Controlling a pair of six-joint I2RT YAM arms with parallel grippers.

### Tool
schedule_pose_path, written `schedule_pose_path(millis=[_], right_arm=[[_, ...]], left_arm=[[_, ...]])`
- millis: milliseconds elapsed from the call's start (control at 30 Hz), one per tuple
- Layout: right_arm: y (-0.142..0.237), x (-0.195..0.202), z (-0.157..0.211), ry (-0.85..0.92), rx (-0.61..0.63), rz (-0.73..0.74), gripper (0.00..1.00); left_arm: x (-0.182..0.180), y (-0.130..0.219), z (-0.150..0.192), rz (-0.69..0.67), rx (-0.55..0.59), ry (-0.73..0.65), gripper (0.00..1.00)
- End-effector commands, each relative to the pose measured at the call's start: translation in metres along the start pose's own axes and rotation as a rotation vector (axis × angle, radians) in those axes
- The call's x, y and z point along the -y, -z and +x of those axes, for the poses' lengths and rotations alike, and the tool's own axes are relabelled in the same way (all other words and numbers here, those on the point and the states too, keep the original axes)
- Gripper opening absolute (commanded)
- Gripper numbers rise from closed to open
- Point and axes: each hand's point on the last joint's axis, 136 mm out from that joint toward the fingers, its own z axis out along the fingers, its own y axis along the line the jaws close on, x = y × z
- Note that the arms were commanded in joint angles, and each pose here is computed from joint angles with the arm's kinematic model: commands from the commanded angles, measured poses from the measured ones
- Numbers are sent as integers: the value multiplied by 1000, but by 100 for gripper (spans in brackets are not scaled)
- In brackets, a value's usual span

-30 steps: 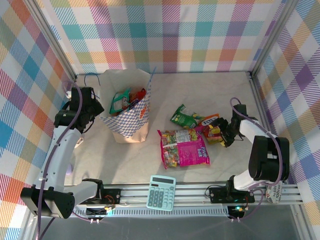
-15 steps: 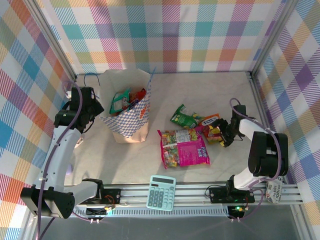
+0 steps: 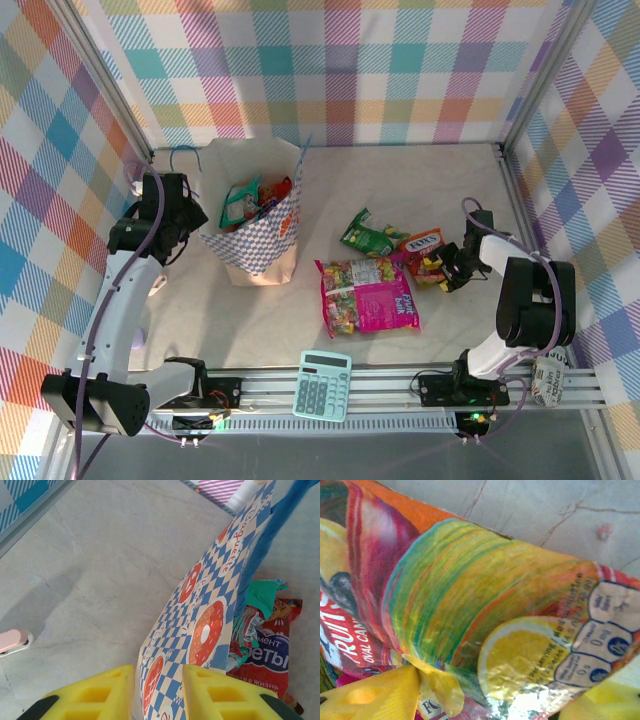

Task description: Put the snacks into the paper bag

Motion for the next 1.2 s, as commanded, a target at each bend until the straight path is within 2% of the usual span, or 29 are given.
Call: schedule_pose_path(millis=[0,100,633,1167], right_arm=[[-14,3,-6,34,15,25,58],[-9,5,-7,59,32,41,54],[16,10,-15,145,125,99,20],[65,-11,-24,254,253,89,8]], left_arm=[[2,5,-4,-7,13,-14,31],[2,5,-4,-7,10,-14,31],[3,5,-3,-2,10,-20,31],[5,12,-7,17,29,-17,31]])
